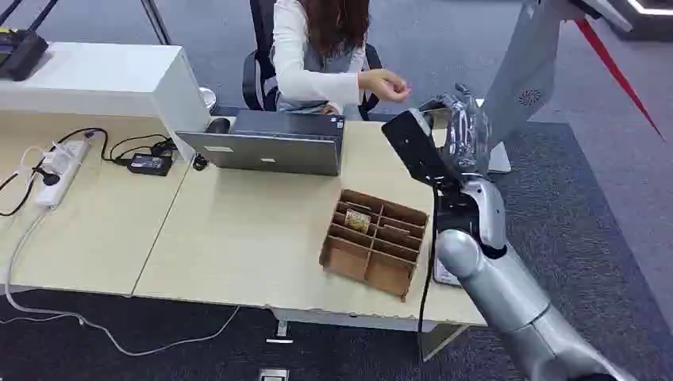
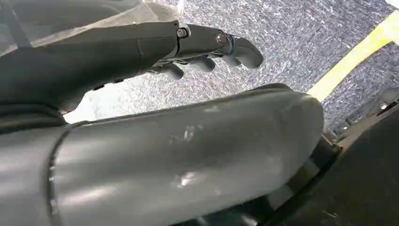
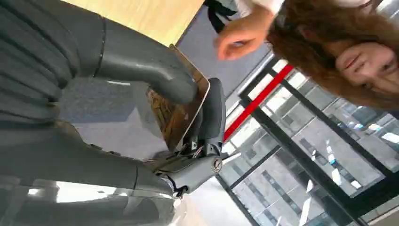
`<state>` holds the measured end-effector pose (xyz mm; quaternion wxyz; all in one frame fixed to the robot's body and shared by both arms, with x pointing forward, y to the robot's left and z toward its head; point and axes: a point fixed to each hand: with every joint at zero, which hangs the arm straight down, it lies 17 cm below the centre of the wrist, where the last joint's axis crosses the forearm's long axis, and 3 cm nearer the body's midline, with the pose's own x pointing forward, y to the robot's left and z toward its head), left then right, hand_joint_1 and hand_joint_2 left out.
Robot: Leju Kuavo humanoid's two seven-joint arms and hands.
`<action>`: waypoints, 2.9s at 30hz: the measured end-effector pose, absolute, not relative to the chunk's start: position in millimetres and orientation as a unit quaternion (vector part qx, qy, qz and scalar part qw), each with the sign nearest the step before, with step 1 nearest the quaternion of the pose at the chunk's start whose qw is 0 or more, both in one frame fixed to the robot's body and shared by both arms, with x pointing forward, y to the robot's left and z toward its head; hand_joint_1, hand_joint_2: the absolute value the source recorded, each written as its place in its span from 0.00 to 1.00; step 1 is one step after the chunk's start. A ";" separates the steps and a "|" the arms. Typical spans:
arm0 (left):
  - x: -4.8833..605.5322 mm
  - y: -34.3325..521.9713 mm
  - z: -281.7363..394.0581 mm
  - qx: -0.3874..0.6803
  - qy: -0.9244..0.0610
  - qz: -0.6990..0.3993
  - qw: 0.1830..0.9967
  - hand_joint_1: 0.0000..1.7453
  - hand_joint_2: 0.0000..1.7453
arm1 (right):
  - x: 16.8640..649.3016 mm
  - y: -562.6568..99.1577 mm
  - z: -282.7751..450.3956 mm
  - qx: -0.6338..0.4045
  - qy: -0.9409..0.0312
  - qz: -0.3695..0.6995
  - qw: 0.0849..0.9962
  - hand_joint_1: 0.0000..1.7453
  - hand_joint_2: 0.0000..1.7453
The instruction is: Pass the card to the sensor for recognition and then transmit it.
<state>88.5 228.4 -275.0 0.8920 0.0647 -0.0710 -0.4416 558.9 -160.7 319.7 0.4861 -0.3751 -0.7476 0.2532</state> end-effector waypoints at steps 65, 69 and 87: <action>83.1 231.3 -275.4 0.061 -0.053 -0.424 0.902 0.00 0.00 | 478.9 -342.4 44.4 -0.476 -0.495 0.338 0.643 1.00 1.00; 83.3 231.6 -275.4 0.062 -0.053 -0.424 0.902 0.00 0.00 | 477.5 -343.0 39.6 -0.474 -0.492 0.337 0.648 1.00 1.00; 85.6 233.5 -275.4 0.062 -0.057 -0.430 0.899 0.00 0.00 | 521.5 -288.8 119.4 -0.453 -0.559 0.262 0.642 1.00 1.00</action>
